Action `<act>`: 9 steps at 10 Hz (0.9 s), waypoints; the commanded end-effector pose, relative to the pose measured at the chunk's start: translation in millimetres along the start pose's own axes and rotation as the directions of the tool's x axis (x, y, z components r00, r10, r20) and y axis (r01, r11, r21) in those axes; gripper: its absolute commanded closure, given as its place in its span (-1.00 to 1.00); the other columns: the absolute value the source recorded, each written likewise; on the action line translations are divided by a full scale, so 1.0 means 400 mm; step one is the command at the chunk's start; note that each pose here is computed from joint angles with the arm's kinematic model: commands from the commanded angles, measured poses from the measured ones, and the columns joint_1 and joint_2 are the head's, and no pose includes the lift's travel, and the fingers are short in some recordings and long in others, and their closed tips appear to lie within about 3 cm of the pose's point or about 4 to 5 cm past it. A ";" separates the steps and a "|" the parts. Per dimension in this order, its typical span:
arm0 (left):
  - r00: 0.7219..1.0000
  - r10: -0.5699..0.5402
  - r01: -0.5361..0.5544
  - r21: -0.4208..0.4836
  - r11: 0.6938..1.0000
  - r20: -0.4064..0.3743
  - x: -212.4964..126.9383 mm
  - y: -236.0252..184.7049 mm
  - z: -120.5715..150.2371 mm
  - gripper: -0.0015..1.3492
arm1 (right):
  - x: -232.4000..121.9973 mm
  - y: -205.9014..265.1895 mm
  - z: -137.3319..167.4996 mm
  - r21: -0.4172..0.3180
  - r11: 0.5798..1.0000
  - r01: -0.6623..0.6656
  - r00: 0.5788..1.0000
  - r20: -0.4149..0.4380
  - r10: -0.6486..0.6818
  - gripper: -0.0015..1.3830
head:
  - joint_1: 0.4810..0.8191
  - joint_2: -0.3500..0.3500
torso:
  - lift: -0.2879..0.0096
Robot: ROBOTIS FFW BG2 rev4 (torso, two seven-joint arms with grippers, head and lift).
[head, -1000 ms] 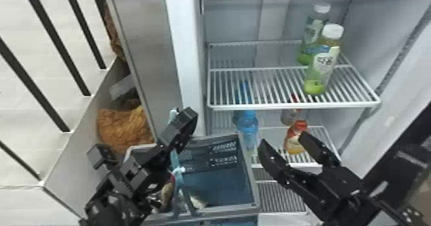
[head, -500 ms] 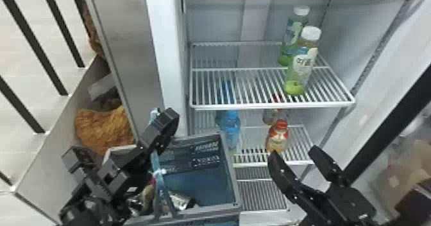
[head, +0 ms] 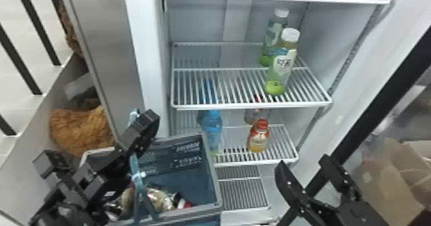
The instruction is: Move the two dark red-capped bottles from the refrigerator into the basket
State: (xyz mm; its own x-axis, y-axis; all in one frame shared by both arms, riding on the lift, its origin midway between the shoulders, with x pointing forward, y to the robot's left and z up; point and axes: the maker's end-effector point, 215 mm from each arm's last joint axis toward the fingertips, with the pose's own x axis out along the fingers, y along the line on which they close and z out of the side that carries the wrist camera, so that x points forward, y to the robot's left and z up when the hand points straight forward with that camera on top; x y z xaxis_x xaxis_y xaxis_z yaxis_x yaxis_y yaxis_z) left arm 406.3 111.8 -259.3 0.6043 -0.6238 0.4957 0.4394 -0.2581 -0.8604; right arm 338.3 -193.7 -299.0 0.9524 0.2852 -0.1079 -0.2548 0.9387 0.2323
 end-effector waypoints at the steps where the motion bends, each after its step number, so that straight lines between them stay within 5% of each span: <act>1: 1.000 0.001 -0.001 0.000 1.000 0.001 -0.002 0.001 0.000 0.77 | -0.027 -0.007 -0.006 -0.016 1.000 0.019 1.000 -0.010 -0.019 -0.73 | 0.27 -0.36 | 0.71; 9: 1.000 0.003 -0.003 -0.006 1.000 0.015 -0.011 0.003 0.002 0.77 | -0.088 -0.030 0.029 -0.069 0.995 0.071 0.997 0.009 -0.070 -0.73 | 0.27 -0.47 | 0.71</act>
State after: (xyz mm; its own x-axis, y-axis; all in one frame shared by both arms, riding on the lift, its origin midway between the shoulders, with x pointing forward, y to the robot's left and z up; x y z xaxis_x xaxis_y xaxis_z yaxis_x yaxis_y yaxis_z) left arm 404.9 115.0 -262.4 0.6158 -0.6136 0.4941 0.4339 -0.2593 -0.8628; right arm 309.9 -217.4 -286.4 0.9695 0.2169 -0.1139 -0.1983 0.9678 0.1553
